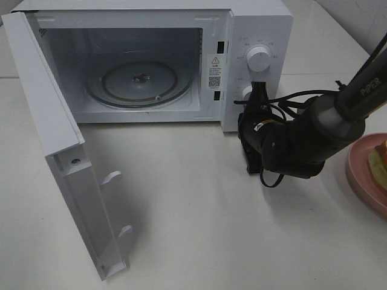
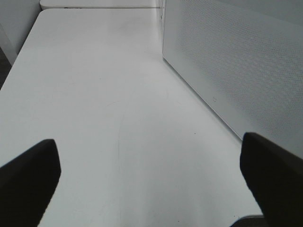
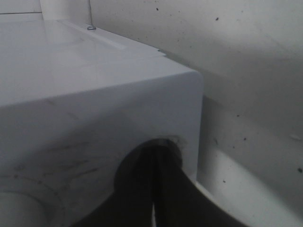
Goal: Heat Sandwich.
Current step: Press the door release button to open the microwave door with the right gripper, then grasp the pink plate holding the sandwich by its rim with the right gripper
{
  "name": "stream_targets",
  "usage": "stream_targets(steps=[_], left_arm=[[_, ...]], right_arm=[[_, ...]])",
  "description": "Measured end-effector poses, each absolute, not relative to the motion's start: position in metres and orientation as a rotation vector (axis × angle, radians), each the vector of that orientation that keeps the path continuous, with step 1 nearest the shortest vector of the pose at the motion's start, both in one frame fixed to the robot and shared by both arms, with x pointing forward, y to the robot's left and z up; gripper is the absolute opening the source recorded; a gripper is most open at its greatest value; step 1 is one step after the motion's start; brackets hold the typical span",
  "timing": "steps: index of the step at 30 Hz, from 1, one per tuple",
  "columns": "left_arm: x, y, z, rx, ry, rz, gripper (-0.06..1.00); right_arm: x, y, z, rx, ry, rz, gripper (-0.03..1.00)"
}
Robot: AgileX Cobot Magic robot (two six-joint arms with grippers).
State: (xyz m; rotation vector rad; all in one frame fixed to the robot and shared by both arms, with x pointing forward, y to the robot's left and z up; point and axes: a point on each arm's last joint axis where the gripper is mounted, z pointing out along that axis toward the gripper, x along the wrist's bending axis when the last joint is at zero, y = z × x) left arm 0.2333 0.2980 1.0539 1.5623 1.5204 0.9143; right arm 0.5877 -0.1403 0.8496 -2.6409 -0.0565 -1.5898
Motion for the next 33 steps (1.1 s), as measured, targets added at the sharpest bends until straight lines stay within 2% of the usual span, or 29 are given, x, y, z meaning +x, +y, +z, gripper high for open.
stream_targets(steps=[6,22,30,33], left_arm=[[0.233,0.298,1.054,1.562,1.52,0.914,0.98],[0.233,0.298,1.054,1.562,1.52,0.914,0.98],[0.233,0.298,1.054,1.562,1.52,0.914,0.98],[0.233,0.298,1.054,1.562,1.52,0.914,0.98]], right_arm=[[0.583,-0.145,0.856,-2.639,-0.133,-1.568,0.01],[0.53,-0.15,0.883,-2.627,-0.349,-1.457,0.01],[0.506,-0.153,0.904,-2.66,-0.733,-1.321,0.01],[0.496,-0.154,0.911,-2.654,-1.09,-1.22,0.01]])
